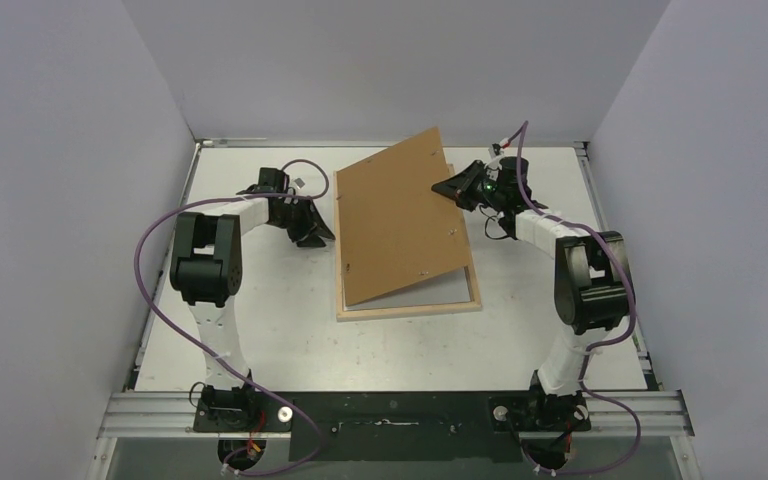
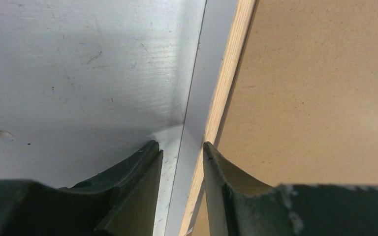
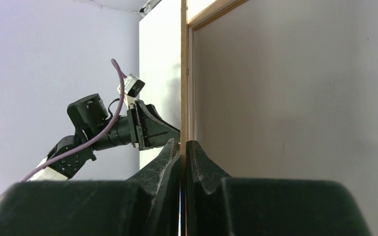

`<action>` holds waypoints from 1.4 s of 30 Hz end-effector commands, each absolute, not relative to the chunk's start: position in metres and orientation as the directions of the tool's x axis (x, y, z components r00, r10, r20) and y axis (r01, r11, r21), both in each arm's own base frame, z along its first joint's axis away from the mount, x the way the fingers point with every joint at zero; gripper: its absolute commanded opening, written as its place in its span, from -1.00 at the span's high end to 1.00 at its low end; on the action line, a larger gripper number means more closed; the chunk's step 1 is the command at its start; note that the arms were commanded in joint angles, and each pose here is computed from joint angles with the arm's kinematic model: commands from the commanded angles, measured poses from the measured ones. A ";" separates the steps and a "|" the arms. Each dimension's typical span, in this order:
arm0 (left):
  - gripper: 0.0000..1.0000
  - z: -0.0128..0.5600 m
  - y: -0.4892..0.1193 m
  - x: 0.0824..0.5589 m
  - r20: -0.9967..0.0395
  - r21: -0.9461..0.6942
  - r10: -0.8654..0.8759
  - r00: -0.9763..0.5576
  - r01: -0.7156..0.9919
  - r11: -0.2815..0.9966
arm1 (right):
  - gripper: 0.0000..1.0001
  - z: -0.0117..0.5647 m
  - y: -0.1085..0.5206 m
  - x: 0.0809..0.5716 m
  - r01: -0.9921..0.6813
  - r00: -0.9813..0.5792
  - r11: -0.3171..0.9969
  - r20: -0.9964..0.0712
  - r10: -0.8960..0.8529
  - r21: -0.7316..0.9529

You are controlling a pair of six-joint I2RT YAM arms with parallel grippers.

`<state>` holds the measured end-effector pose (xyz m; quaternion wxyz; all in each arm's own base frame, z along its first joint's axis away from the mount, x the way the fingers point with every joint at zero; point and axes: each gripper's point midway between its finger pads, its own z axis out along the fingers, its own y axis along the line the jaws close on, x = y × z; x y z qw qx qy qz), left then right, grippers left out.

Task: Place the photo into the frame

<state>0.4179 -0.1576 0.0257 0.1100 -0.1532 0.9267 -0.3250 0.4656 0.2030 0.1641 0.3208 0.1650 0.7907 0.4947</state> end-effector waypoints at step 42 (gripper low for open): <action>0.32 0.017 -0.164 0.421 -0.108 -0.626 -0.309 -0.945 -0.177 0.760 | 1.00 0.168 0.201 0.454 -0.120 -0.705 0.451 -0.396 0.588 0.885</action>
